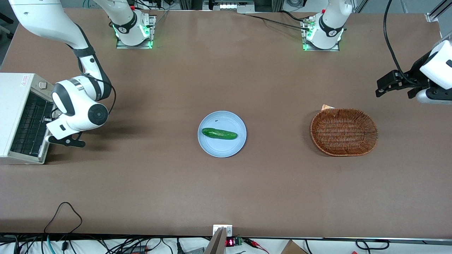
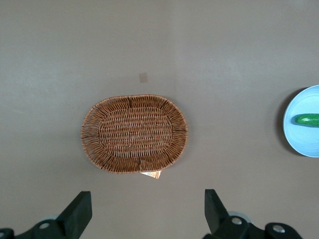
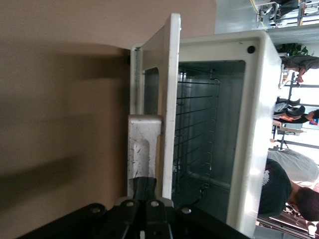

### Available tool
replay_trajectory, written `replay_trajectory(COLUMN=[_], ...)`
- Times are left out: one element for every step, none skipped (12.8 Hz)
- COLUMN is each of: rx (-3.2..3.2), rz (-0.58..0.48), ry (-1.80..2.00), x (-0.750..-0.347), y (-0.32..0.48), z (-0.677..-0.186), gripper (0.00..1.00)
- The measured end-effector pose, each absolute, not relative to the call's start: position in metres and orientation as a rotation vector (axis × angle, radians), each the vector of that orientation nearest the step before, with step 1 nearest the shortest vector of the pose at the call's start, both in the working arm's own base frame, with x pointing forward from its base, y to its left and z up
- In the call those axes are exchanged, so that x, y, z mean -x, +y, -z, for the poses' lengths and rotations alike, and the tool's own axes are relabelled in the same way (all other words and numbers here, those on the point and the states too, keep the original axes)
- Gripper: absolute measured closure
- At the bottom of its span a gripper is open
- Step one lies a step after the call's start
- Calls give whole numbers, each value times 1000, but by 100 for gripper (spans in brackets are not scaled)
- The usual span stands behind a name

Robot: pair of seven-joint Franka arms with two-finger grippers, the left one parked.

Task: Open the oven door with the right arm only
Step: 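Pull the handle with the right gripper, swinging the door down open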

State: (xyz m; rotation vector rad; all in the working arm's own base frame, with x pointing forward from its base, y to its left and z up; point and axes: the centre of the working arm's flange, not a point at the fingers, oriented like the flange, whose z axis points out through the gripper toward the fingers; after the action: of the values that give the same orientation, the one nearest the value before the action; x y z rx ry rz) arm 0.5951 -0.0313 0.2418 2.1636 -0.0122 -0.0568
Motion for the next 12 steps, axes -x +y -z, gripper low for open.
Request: replay_trajectory(rx=[-2181, -2204, -2222, -2233, -2242, -2249, -2257, -2266, -2273, -2281, -2288, -2293], rz=[56, 55, 55, 56, 56, 57, 58, 59, 61, 63, 66, 69], ry=[-9, -9, -6, -1, 5, 12, 20, 30, 40, 51, 60, 67], x=[-595, -595, -595, -595, -595, -595, -595, -594, -594, -593, -593, -593], y=[-27, -24, -20, -18, -16, -14, -12, -10, -8, -6, -5, -4], z=[-238, -234, -229, -225, -221, -217, -212, -207, -201, -194, -188, -182], gripper=[99, 99, 99, 99, 99, 99, 99, 99, 99, 99, 99, 99])
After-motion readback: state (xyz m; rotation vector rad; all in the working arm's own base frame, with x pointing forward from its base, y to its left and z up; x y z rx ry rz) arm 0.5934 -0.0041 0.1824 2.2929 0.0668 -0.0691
